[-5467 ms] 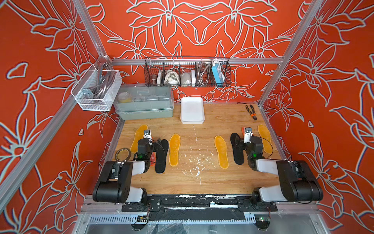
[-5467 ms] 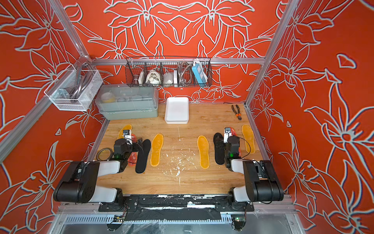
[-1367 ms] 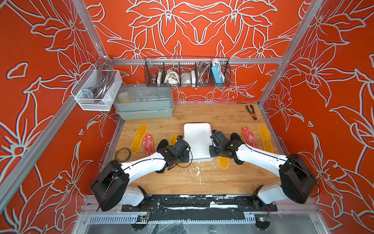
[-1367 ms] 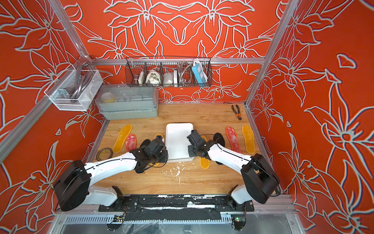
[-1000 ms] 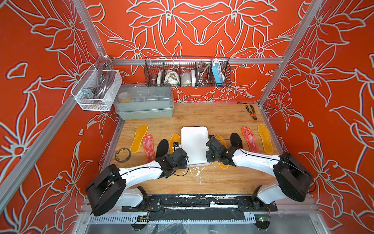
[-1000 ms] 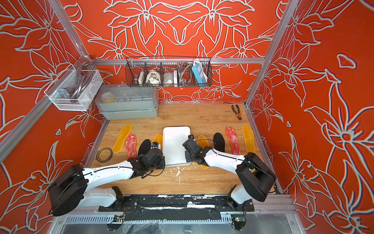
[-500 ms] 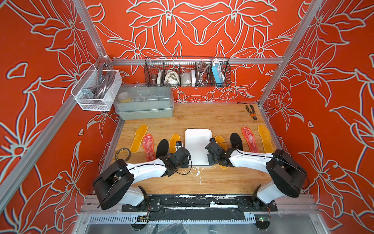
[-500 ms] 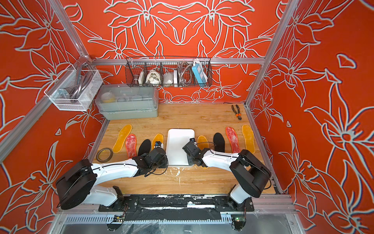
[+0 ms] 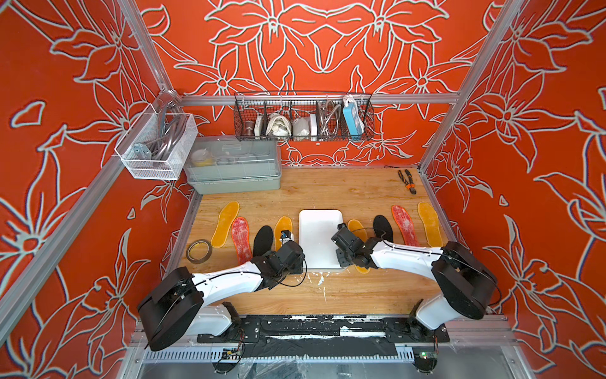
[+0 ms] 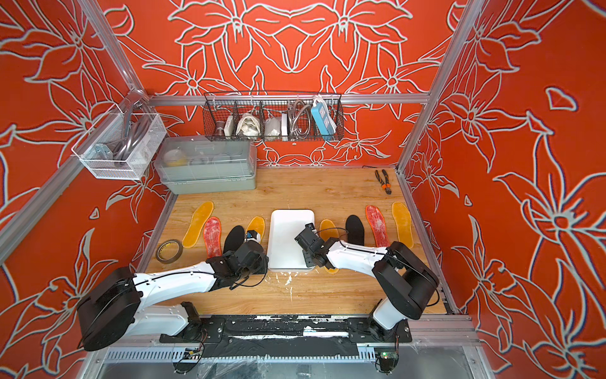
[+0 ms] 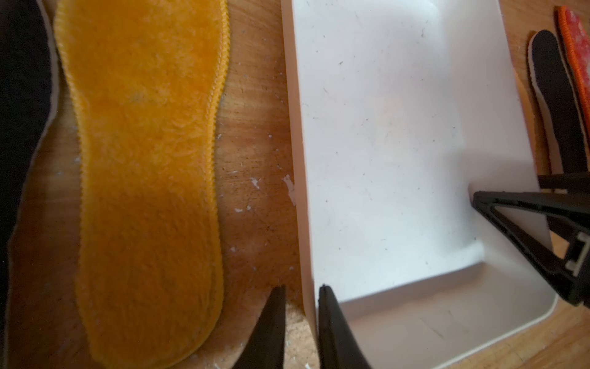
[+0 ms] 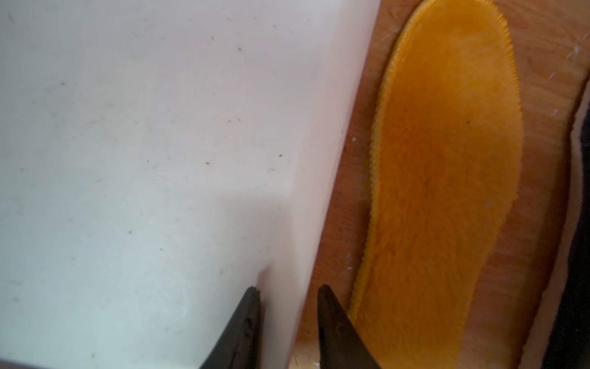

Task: Put the insoles into the storage box
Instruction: Place the storage box at the center of the board.

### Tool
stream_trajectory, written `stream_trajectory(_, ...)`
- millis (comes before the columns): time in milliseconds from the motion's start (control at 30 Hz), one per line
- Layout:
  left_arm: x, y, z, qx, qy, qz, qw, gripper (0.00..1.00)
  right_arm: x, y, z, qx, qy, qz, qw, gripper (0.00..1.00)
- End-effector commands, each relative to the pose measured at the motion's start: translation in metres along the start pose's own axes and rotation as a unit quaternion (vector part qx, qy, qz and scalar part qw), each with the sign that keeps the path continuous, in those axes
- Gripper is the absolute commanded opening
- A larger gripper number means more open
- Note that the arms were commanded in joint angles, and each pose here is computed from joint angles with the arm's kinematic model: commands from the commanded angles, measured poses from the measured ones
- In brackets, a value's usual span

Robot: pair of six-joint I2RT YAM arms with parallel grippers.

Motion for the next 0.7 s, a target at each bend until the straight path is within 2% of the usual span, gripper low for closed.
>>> stream_trajectory(0,0.01,0.001,-0.007,0.013,-0.007,0.029,0.999,0.23,-0.006,0.003,0.004,0.008,0.017,-0.034,0.999,0.37)
stream_trajectory(267,0.001,0.022,0.006,-0.01,-0.02,-0.005,1.0,0.26,-0.012,0.033,0.021,-0.018,0.035,-0.036,0.999,0.49)
stream_trajectory(367,0.001,0.041,0.016,-0.033,-0.029,-0.02,0.999,0.32,-0.018,0.056,0.029,-0.045,0.043,-0.035,0.997,0.59)
stream_trajectory(433,0.005,0.053,0.023,-0.041,-0.03,-0.038,0.998,0.39,-0.024,0.07,0.031,-0.059,0.044,-0.034,0.997,0.62)
stream_trajectory(533,0.02,0.069,0.035,-0.034,-0.008,-0.071,0.997,0.47,-0.027,0.087,0.031,-0.097,0.045,0.0,0.994,0.66)
stream_trajectory(667,0.055,0.069,0.045,-0.009,0.061,-0.101,0.993,0.48,-0.018,0.088,0.018,-0.16,0.06,0.1,0.98,0.7)
Point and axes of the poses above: each gripper's point midway between its finger pads, its own y axis back along the fingers, its own x axis along the line the jaws close on, z = x × y, the point moved 8 cm from there along y, back along the fingers, and after that the axes turned 1 degree about -y, right-handed, at the moved point
